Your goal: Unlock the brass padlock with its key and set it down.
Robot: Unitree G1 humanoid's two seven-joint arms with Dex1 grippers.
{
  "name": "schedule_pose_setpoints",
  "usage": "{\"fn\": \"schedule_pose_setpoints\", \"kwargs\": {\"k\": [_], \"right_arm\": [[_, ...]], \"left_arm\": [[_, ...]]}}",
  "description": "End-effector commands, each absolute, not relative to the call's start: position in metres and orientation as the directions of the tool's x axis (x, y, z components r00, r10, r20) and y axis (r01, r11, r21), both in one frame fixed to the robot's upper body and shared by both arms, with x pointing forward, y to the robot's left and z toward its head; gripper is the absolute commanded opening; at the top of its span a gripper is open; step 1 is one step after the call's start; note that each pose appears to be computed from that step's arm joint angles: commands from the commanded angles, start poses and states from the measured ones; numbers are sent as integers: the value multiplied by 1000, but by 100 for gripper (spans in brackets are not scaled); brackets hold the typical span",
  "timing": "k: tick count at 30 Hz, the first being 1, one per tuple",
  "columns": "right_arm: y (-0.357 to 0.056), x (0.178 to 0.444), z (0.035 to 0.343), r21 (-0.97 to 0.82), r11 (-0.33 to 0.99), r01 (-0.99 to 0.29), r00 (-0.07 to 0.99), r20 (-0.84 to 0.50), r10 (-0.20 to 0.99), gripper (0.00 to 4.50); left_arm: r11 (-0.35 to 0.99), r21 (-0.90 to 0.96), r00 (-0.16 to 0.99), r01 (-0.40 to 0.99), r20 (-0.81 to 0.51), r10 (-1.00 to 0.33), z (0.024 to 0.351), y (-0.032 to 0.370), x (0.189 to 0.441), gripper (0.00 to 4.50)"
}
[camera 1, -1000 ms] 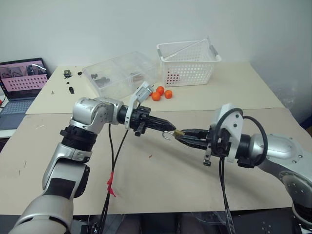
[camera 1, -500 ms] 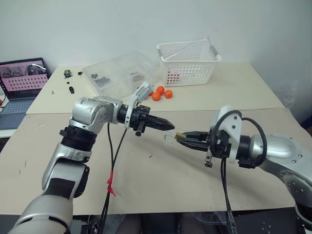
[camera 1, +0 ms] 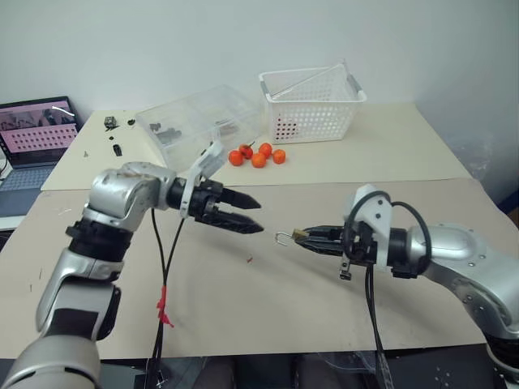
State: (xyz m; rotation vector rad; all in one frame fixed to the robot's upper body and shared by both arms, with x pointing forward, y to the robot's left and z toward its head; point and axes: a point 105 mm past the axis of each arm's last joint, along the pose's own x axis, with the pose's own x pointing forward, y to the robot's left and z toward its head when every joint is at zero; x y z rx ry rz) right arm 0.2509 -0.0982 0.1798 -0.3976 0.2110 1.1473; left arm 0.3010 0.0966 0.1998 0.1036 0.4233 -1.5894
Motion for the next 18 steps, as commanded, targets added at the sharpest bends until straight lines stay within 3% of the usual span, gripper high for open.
{"fn": "schedule_pose_setpoints", "kwargs": {"k": [1,9,18], "right_arm": [[-98,260,176,-187,328,-926,377,-393,839,21],[-83,275,144,-107,236,-966,258,-476,841,21],[-60,302,135,264,174,-949,48,-425,904,21]], "left_arm": [[-18,8,-15,1000,-319,-948,232,104,297,440],[69,130,107,989,-313,-944,237,109,300,440],[90,256,185,963,-377,-908,222,114,288,440]]}}
